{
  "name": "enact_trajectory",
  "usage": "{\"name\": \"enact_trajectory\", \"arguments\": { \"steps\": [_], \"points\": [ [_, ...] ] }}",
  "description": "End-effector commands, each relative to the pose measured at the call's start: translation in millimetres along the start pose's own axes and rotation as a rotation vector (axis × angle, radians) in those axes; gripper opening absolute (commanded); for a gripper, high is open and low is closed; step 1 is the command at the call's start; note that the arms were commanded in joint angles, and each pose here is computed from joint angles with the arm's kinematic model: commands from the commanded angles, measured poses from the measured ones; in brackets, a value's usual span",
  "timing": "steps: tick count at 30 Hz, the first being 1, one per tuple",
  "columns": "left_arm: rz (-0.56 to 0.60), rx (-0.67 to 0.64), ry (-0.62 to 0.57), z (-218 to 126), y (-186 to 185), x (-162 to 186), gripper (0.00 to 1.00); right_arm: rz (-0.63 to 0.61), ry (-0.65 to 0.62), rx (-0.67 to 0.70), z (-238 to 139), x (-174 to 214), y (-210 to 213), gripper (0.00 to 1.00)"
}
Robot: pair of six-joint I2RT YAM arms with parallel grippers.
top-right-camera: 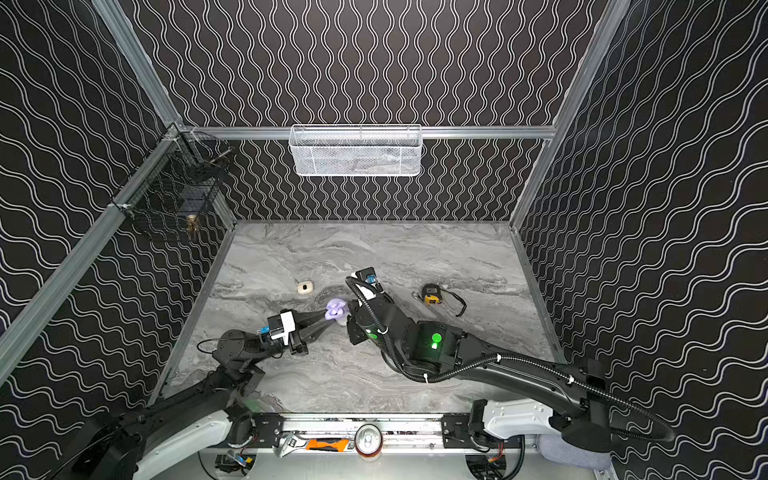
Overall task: Insert the wireless bluetooth earbuds into the charging case
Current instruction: 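Open the right gripper to release the earbud inside the case, then move the right gripper away to above the second lavender earbud on the table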
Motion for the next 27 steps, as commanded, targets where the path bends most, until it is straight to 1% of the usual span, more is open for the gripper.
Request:
{"name": "enact_trajectory", "arguments": {
  "steps": [1,4,14,16,21,23,27],
  "points": [
    [0.028,0.017,-0.012,2.2,-0.2,-4.3,0.0,0.001,-0.001,-0.045,-1.7,-4.9,5.4,0.12],
    [0.028,0.018,-0.01,2.5,0.0,-3.3,0.0,-0.004,-0.002,-0.102,-0.8,-6.3,11.3,0.11],
    [0.019,0.027,-0.002,4.8,0.5,-0.7,0.0,-0.024,-0.005,-0.204,0.7,-12.5,24.7,0.1],
    [0.019,0.028,-0.001,4.6,0.4,-0.4,0.0,-0.035,-0.007,-0.208,1.2,-14.2,26.2,0.1],
    [0.021,0.048,-0.007,4.5,-1.4,-1.1,0.0,-0.064,-0.01,-0.158,4.2,-13.7,23.2,0.12],
    [0.017,0.058,-0.005,5.1,-1.7,-0.5,0.0,-0.084,-0.018,-0.189,2.2,-14.7,24.9,0.13],
    [0.01,0.102,-0.004,7.4,-3.4,2.2,0.0,-0.16,-0.036,-0.224,-4.6,-15.8,24.6,0.19]
  ]
}}
Point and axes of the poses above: each gripper's point midway between its finger pads, its own z axis out along the fingers, its own y axis along the line the jaws close on, x = y × z, the point moved 9 cm from there along -z, back along the fingers
